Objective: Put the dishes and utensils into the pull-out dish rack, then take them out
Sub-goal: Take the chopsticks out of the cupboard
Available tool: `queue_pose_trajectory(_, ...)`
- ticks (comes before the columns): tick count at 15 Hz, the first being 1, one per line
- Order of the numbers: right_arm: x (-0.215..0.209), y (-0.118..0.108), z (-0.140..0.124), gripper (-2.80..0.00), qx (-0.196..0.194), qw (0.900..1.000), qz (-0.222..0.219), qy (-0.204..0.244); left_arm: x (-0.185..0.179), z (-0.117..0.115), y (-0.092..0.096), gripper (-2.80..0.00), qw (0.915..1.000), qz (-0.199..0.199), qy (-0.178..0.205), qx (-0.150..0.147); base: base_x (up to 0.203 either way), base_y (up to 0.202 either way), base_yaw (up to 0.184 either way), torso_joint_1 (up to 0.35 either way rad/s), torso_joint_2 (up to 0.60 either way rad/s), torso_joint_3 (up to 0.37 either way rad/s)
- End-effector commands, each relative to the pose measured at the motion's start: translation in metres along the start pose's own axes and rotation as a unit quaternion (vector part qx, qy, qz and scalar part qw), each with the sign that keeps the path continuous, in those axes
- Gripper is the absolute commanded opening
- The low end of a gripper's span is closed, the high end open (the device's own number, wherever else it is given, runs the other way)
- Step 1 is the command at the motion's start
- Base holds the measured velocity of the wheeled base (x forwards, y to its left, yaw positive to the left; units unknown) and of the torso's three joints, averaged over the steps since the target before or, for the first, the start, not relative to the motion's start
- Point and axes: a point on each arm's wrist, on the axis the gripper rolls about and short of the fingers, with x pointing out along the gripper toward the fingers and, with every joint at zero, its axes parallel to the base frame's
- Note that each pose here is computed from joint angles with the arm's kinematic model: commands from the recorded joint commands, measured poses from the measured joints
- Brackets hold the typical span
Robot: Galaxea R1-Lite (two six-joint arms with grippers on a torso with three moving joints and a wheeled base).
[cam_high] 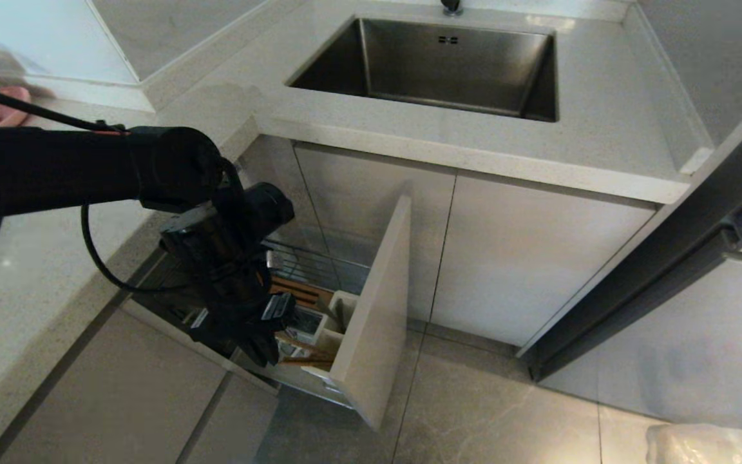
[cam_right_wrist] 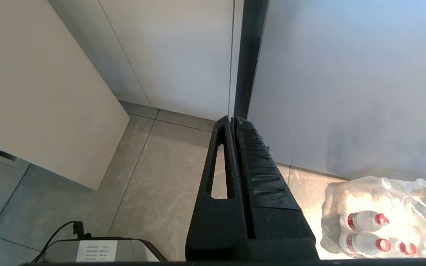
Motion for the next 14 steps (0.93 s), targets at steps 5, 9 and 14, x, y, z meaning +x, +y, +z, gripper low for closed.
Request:
queue_pose_trajectory(5,0.000,0.000,0.000,-2.80,0.000,1.000,0.000,0.001,-0.040,-0.029,0.001,-2.80,0.9989,-0.020,-0.043,0.007,0.000,0.000,0.000,0.000,0.00,0.000)
queue_pose_trajectory(9,0.000,0.000,0.000,-2.80,0.000,1.000,0.000,0.000,-0.062,-0.046,0.003,-2.80,0.9965,-0.034,-0.076,0.012,0.000,0.000,0.000,0.000,0.00,0.000)
queue_pose_trajectory(14,0.000,0.000,0.000,-2.80,0.000,1.000,0.000,0.001,-0.095,-0.077,0.009,-2.80,0.9931,-0.048,-0.105,0.022,0.000,0.000,0.000,0.000,0.00,0.000)
